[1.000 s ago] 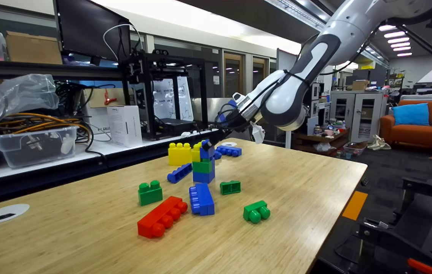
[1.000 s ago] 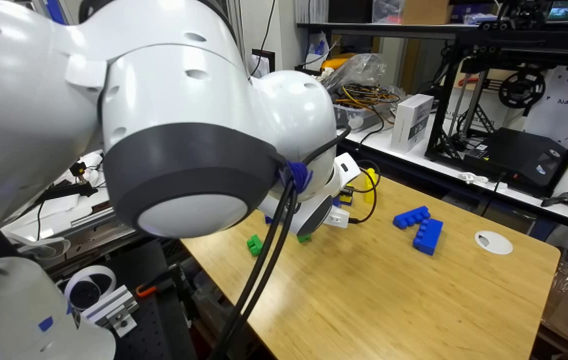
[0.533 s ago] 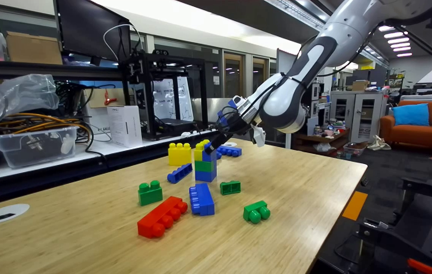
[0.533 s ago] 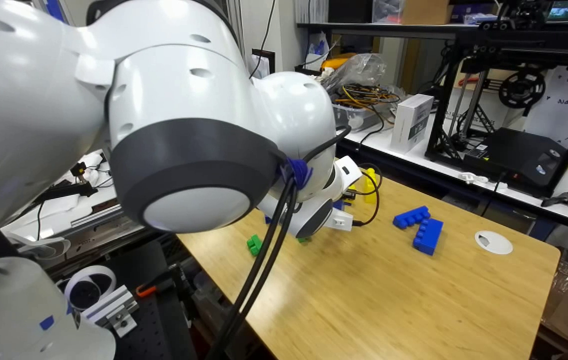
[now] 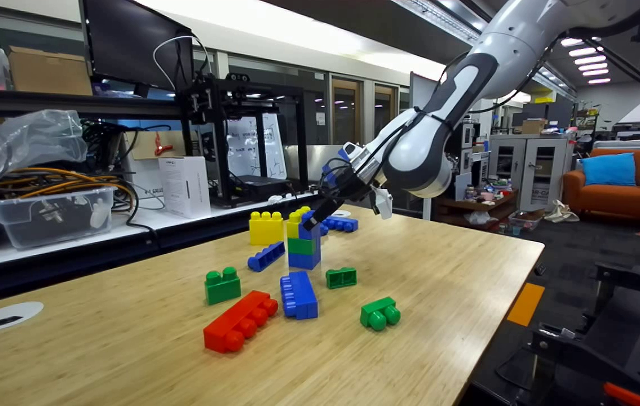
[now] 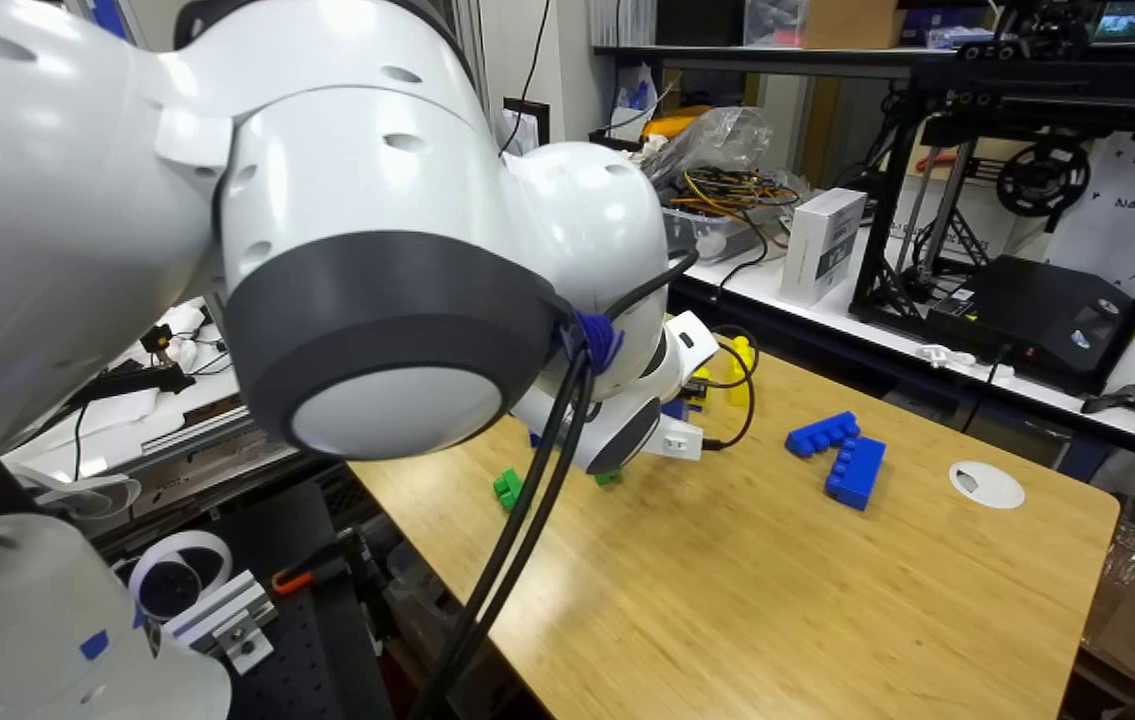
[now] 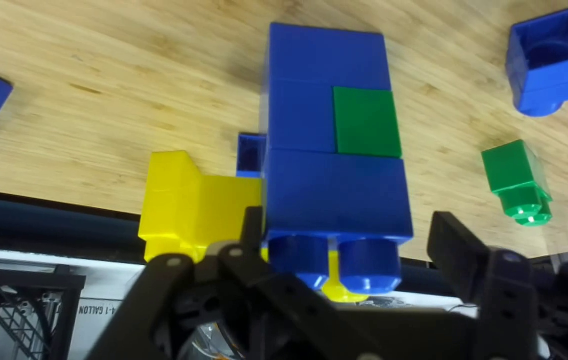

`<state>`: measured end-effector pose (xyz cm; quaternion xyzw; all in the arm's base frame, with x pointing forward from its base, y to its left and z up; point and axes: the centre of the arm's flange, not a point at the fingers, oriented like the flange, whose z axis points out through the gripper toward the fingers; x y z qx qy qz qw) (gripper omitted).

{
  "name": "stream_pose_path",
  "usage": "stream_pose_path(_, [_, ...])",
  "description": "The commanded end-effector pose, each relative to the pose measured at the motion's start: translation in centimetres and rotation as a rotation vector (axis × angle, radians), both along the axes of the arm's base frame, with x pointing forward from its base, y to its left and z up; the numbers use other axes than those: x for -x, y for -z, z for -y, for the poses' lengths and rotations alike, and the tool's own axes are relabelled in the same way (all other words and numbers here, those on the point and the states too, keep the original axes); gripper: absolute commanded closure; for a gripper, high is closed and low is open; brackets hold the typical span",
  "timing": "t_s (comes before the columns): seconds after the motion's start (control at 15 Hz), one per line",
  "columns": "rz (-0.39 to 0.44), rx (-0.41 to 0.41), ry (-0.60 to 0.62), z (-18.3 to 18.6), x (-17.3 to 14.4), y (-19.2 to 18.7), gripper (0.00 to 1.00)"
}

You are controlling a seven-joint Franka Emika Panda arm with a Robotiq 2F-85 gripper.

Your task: Move the block tower to the right and add one more blue block on top

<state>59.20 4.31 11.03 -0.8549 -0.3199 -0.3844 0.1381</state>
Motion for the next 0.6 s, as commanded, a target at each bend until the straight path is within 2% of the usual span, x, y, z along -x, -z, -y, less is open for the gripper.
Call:
stream_pose_path(0.0, [-0.007, 0.055, -0.011, -1.9, 3.2, -1.1, 0.0])
stream_pose_path(0.27, [-0.002, 0.129, -0.026, -2.1, 2.9, -5.3, 0.0])
stream_pose_path(0.53, [-0.029, 0.247, 0.009, -1.9, 3.1, -9.9, 0.0])
